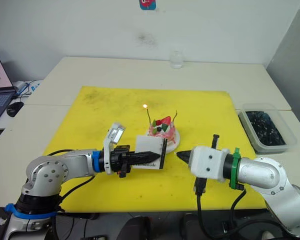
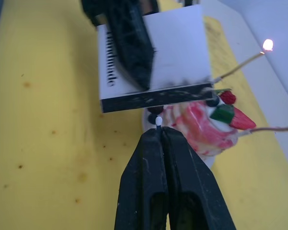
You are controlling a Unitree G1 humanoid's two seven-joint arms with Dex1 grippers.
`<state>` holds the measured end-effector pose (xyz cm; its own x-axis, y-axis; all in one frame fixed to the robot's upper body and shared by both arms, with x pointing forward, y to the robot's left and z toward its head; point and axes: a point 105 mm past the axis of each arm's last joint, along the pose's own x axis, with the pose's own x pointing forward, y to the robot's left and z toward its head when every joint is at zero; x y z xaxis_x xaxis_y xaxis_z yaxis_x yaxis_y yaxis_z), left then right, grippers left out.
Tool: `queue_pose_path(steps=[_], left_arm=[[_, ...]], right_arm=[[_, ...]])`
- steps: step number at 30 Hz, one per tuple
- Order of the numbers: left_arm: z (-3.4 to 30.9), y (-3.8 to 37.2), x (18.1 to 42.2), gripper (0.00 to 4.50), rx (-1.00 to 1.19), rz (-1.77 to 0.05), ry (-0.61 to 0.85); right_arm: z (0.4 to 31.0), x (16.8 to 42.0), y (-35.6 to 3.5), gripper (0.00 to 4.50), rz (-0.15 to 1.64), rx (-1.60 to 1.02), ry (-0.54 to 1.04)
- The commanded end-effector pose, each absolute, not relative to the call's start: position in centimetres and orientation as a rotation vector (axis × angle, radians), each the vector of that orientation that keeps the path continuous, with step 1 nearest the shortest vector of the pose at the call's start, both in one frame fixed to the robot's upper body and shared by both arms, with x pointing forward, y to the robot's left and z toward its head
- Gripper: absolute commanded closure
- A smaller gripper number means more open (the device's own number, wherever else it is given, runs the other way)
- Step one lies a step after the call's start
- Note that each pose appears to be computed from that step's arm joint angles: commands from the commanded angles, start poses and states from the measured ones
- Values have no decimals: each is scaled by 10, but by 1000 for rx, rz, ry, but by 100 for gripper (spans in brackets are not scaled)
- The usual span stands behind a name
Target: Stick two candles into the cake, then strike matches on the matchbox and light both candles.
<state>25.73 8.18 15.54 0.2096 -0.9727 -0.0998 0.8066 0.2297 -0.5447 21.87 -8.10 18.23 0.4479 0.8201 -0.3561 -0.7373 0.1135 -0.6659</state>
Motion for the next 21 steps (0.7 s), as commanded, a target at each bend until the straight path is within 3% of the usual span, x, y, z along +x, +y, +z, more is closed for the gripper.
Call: queue_pose_path(steps=[1,8,21], left_arm=[[167,81,260,450,-404,-1289,415],[167,79,261,450,-408,-1283,409],[167,78,259,450,-410,-1279,410]], right_arm=[[188,219,-73,448,1161,-951,-168],[183,230,-66,448,1162,-983,-177],[175,226,-60,448,1201,-990,-180]])
